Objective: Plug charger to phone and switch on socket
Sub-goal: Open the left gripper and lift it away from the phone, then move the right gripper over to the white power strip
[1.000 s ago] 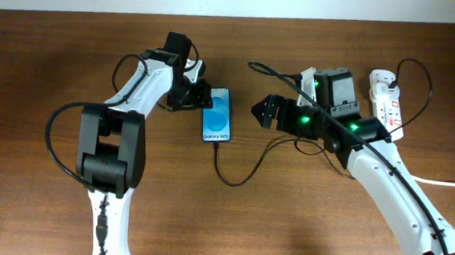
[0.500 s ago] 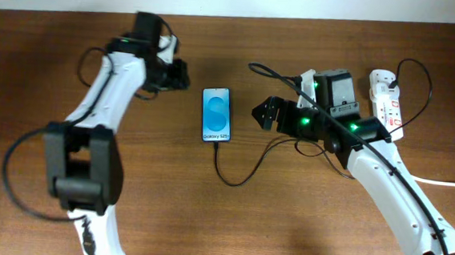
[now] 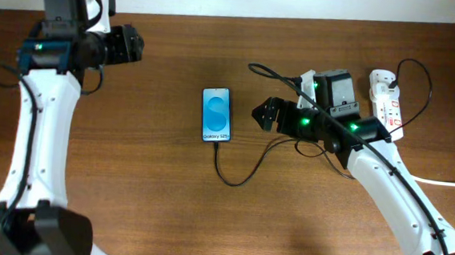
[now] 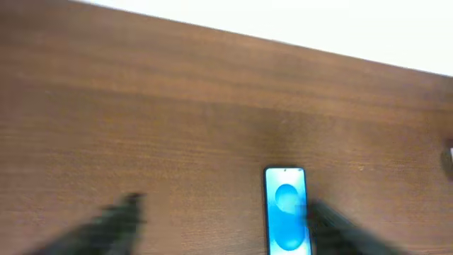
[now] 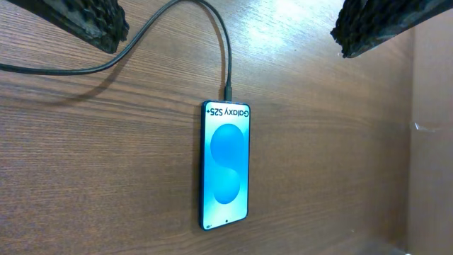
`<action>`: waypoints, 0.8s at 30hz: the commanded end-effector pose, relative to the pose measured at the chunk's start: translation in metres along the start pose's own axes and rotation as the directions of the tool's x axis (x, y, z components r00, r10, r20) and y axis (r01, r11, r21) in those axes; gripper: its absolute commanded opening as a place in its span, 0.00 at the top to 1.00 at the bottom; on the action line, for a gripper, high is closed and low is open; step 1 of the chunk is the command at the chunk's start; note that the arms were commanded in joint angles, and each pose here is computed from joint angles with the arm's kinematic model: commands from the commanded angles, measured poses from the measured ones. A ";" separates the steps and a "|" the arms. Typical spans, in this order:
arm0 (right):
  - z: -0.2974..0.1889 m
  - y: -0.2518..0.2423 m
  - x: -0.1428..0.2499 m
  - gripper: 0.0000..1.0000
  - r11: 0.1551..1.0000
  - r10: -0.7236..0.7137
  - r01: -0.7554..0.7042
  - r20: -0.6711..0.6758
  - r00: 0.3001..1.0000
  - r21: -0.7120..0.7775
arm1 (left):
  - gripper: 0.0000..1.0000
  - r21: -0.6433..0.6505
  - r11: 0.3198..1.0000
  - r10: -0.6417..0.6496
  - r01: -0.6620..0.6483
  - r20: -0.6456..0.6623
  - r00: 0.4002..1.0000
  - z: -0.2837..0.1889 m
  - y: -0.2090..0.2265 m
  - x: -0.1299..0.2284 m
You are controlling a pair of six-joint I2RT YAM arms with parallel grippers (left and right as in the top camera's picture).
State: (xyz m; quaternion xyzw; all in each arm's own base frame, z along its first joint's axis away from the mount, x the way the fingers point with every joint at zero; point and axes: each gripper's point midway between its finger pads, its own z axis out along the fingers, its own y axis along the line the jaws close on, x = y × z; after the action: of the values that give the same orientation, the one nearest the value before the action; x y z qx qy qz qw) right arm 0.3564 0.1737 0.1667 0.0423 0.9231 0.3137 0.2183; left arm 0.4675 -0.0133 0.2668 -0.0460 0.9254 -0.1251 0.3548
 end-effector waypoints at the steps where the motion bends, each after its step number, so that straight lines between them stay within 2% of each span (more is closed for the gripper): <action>1: -0.005 0.005 -0.007 0.01 1.000 -0.025 0.025 0.024 0.999 -0.002 | 0.01 -0.027 0.999 0.022 -0.021 0.013 1.000 -0.005 0.004 -0.002; 17: -0.005 0.003 -0.005 0.01 0.999 -0.052 0.052 0.018 0.998 0.004 | 0.01 -0.027 0.999 0.022 -0.021 0.013 1.000 -0.005 0.004 -0.002; 20: -0.011 -0.008 -0.008 0.01 0.996 -0.045 0.042 0.045 0.998 0.075 | 0.01 -0.027 0.999 0.021 -0.021 0.013 1.000 -0.005 0.004 -0.002; 24: -0.048 -0.011 -0.019 0.01 0.984 -0.061 0.038 0.130 0.990 0.174 | 0.01 -0.027 0.999 0.022 -0.021 0.013 1.000 -0.005 0.004 -0.002</action>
State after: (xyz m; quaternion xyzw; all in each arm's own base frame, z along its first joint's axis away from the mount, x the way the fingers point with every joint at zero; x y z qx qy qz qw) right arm 0.3483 0.1555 0.1590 0.0515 0.9397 0.2607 0.2154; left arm 0.4665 -0.0110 0.2693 -0.0467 0.9250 -0.1182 0.3582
